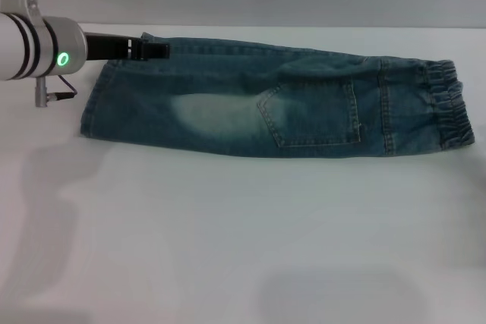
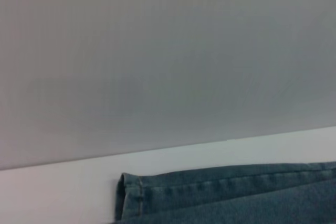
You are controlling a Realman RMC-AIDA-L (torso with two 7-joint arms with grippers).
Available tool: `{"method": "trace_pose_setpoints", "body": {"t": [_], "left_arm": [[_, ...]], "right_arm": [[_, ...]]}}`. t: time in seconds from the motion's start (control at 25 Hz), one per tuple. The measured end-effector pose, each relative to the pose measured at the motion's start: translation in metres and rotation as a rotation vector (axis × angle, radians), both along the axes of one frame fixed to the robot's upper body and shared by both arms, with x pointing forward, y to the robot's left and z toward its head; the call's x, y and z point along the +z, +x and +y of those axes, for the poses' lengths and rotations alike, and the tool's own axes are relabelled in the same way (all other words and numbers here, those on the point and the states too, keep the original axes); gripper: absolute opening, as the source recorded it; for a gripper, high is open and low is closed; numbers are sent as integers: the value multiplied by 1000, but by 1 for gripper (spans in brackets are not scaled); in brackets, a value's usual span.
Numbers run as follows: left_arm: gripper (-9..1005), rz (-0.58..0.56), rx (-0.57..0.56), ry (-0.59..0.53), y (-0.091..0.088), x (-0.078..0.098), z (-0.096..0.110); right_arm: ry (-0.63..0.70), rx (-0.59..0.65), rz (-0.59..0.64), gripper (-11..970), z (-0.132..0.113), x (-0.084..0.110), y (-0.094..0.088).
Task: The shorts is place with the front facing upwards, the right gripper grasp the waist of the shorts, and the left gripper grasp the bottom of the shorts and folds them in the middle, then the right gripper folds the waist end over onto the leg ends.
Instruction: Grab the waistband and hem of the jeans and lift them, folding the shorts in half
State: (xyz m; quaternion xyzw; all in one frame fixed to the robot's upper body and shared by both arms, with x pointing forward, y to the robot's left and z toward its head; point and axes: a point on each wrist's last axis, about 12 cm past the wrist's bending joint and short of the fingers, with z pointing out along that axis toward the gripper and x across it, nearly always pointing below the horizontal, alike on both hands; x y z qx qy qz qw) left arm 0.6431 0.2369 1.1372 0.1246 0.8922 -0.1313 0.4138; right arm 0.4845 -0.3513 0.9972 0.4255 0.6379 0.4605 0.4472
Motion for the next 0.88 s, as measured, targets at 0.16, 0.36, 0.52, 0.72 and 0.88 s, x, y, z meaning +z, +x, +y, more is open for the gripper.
{"method": "trace_pose_setpoints", "body": {"t": [0.16,0.36,0.52,0.72,0.88], "left_arm": [[858,0,10,-5,-4,-1,3],[858,4,17,-5,-5,-2,6],[858,0,16,-5,-7,-1,7],[858,1,14,-6,-8,0,7],[858,4,10,-4,-8,0,7]], "right_arm": [[-1,5,10,598,2,1,7],[7,28,24,597,8,1,14],[19,30,36,597,13,-1,18],[31,25,56,597,16,-2,22],[37,19,67,597,17,-2,25]]}}
